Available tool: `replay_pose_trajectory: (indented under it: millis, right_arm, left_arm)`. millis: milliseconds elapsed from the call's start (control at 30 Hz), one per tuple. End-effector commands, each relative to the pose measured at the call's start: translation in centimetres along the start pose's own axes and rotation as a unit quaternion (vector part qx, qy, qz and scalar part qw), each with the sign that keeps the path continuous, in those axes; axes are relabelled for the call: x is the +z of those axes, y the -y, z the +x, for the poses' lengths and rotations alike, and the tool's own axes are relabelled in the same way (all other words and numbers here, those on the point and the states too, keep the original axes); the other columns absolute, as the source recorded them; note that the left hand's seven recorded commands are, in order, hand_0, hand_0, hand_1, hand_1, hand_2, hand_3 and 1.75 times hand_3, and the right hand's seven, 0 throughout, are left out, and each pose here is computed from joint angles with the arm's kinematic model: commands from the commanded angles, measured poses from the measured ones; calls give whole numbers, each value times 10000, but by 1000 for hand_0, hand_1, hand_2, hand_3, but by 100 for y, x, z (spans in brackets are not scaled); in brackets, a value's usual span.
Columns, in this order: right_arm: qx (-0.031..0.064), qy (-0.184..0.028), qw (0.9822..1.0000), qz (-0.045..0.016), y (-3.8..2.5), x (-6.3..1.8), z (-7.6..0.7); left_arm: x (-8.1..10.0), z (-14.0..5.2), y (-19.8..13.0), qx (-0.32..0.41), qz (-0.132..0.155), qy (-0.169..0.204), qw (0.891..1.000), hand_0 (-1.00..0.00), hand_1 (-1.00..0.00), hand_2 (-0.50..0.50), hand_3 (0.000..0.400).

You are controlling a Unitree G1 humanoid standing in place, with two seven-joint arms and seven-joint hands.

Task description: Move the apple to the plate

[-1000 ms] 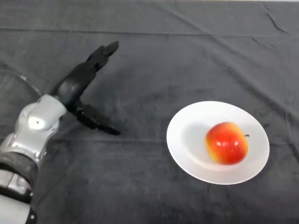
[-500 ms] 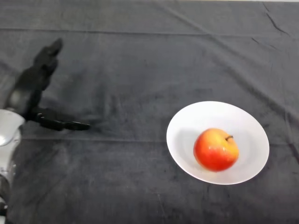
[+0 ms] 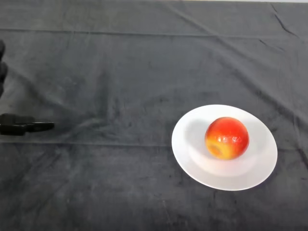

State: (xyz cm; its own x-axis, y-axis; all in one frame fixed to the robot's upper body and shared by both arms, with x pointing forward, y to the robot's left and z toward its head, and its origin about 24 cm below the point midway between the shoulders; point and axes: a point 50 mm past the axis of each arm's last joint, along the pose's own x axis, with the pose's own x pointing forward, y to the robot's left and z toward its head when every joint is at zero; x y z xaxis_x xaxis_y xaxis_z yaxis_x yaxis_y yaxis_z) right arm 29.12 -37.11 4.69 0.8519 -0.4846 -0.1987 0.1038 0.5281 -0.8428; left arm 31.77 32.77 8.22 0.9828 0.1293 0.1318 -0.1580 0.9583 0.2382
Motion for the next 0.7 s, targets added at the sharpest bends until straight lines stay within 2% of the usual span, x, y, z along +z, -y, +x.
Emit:
replay_pose_trajectory:
  millis: [33, 467, 700]
  right_arm:
    - [645, -430, 9967, -260, -374, -283, -161]
    - [645, -431, 9966, -261, -374, -283, -161]
    - [645, -431, 9966, -261, -374, -283, -161]
  left_arm:
    - [-88, -160, -347, 453, 49, -326, 9984, 0, 0, 0, 0]
    - [-293, -433, -620, 1238, -330, -753, 9889, 0, 0, 0, 0]
    - [-345, -555, -786, 1669, -413, -953, 9805, 0, 0, 0, 0]
